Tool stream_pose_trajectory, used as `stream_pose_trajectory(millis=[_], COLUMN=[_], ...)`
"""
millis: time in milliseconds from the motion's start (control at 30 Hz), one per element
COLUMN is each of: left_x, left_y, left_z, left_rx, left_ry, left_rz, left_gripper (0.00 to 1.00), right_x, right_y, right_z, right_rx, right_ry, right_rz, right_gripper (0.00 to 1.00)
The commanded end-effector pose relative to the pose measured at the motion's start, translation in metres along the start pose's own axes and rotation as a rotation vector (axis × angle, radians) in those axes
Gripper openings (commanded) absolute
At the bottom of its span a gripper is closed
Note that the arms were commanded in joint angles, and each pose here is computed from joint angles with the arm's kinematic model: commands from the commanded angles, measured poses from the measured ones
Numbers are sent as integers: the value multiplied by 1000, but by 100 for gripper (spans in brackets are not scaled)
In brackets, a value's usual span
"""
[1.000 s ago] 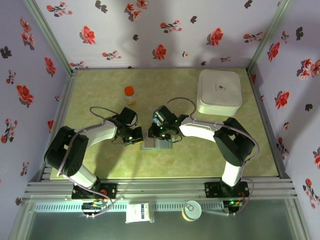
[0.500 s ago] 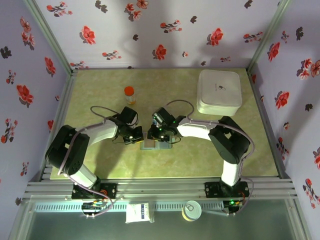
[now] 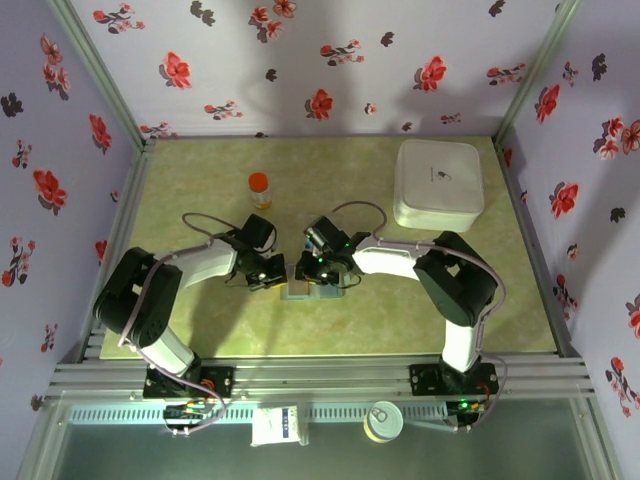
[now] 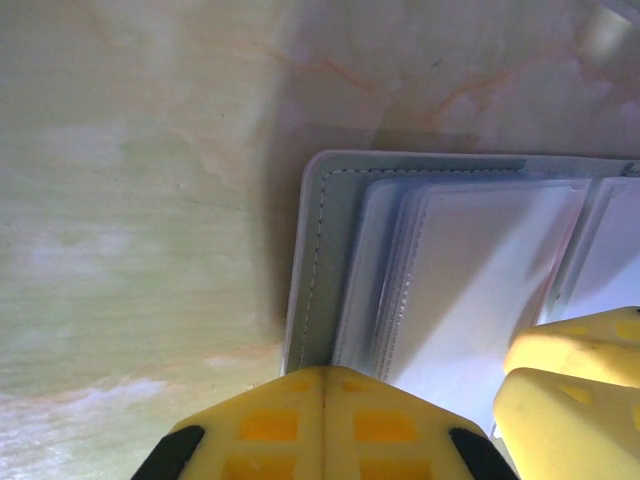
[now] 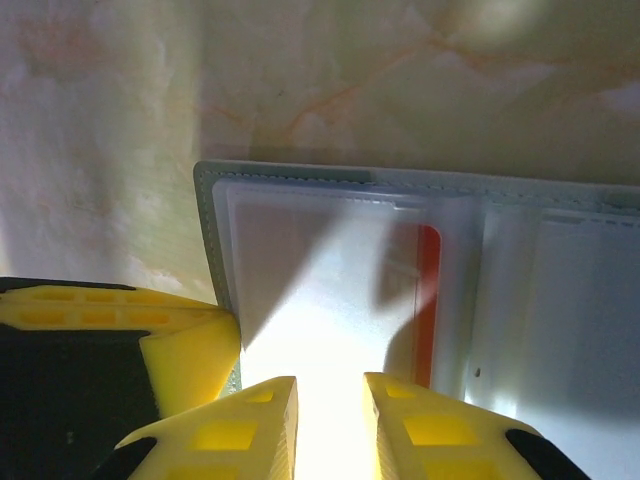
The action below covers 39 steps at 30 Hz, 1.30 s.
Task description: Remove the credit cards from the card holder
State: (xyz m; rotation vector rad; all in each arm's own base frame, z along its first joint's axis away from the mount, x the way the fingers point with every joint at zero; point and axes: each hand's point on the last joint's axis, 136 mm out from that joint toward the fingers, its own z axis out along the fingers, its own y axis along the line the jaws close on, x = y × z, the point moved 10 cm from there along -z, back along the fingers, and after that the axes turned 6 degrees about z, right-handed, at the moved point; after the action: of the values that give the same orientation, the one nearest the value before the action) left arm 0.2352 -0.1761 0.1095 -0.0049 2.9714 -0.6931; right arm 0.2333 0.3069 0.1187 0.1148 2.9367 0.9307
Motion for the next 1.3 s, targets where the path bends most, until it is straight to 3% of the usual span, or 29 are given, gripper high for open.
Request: stream_pose_trajectory(millis=[0, 433, 900, 1267], left_x=[3, 2, -4, -8], left_y=[4, 4, -10, -26], left_z=[4, 5, -21, -29], left_rx=[-50, -59, 0, 144], left_ry=[30, 38, -53, -83], left_rz=[-4, 3, 14, -8], left_gripper=[0, 0, 0, 20], right_x=[4, 2, -2, -3], right_y=[-6, -14, -27, -44], right_z=[2, -12, -10, -7], right_rx=[68, 102, -44, -115], right_ry=[10, -38, -38, -39], right_rz=[-1, -10, 37, 80], right_gripper=[24, 24, 22, 20])
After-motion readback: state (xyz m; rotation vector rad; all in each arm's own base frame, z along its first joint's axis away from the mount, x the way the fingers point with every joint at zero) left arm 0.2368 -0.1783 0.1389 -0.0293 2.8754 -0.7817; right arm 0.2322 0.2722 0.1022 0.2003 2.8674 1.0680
